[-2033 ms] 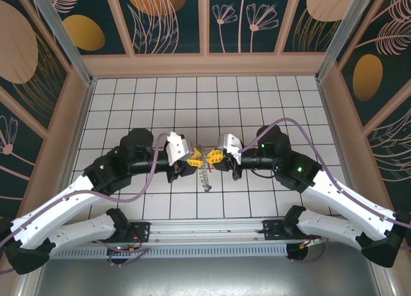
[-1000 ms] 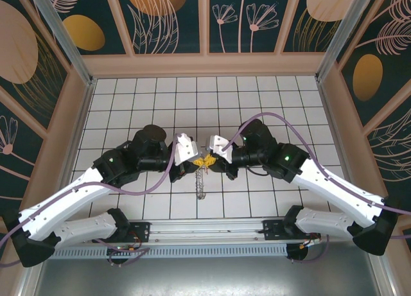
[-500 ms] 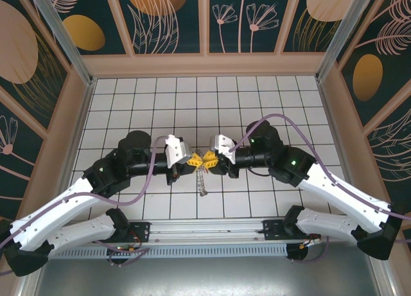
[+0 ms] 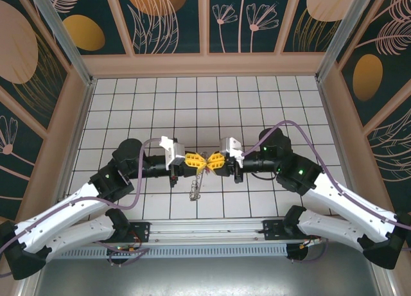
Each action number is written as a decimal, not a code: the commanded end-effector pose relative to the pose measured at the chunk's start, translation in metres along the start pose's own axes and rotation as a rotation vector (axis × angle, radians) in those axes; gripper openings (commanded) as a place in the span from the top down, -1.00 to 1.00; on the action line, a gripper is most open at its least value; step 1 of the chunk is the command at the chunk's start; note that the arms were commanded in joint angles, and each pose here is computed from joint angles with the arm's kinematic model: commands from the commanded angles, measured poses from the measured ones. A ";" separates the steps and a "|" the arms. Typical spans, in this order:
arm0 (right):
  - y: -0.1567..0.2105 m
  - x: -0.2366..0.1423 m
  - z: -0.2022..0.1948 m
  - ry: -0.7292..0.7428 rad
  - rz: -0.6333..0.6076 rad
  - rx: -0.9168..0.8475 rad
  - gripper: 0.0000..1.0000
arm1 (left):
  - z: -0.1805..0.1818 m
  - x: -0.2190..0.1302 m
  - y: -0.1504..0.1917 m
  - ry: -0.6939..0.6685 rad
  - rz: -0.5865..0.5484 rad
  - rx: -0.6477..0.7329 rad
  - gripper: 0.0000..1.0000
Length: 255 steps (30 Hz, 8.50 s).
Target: Put the keys on the keyring
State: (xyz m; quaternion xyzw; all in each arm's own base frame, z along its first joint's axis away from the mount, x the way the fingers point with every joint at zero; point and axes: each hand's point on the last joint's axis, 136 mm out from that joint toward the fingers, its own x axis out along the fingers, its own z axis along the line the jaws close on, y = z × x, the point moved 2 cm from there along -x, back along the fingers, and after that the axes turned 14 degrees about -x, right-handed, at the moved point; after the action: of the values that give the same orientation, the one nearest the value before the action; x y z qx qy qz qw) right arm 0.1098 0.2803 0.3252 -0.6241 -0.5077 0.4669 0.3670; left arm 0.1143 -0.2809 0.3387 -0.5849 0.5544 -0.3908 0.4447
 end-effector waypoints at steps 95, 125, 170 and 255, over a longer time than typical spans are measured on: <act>-0.035 -0.026 -0.016 0.079 -0.096 -0.030 1.00 | -0.030 -0.014 -0.034 0.107 -0.128 0.059 1.00; -0.009 -0.004 0.017 -0.078 -0.229 0.036 -0.29 | -0.029 -0.014 -0.041 0.086 -0.132 0.073 1.00; -0.021 -0.014 -0.010 0.156 -0.130 -0.055 1.00 | -0.010 -0.009 -0.028 -0.010 -0.085 0.056 1.00; 0.211 -0.037 -0.140 0.801 0.377 0.519 -0.98 | 0.166 0.001 0.111 -0.809 0.022 -0.340 -0.98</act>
State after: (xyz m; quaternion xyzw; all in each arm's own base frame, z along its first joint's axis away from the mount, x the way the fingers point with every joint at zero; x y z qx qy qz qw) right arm 0.2880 0.2422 0.1748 -0.6621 -0.1249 0.4405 0.5933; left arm 0.2278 -0.2535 0.1725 -0.7305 0.4012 -0.0334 0.5517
